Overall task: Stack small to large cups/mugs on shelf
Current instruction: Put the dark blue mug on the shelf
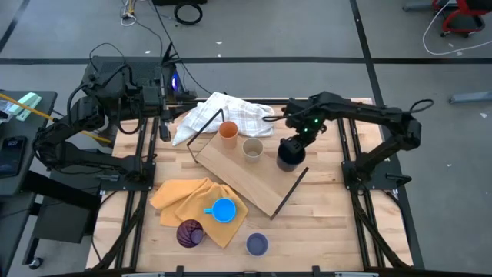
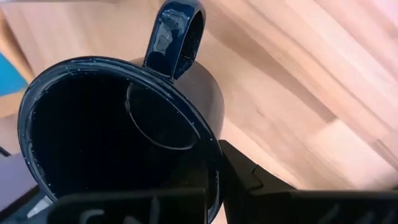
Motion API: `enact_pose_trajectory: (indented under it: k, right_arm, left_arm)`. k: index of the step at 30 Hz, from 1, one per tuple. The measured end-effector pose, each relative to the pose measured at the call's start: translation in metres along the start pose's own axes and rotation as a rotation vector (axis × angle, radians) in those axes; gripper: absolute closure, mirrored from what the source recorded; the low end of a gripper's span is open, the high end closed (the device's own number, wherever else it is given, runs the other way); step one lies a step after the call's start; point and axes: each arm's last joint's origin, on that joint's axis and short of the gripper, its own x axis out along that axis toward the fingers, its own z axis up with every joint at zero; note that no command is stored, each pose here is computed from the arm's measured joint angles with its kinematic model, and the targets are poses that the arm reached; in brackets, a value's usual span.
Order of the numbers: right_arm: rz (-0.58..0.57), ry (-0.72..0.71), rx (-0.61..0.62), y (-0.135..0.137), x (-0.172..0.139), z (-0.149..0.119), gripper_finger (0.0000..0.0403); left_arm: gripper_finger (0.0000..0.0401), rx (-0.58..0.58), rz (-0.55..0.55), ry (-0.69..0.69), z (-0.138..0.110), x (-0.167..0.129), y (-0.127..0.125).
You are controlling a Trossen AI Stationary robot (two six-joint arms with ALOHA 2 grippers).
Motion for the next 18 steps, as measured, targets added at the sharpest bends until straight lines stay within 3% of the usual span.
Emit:
enact_pose_trajectory:
  k: [18]
  right_arm:
    - [0.037, -0.020, -0.028, 0.037, 0.019, -0.008, 0.0385]
  left_arm:
    - [0.0301, 0.014, 0.000, 0.000, 0.000, 0.000, 0.000]
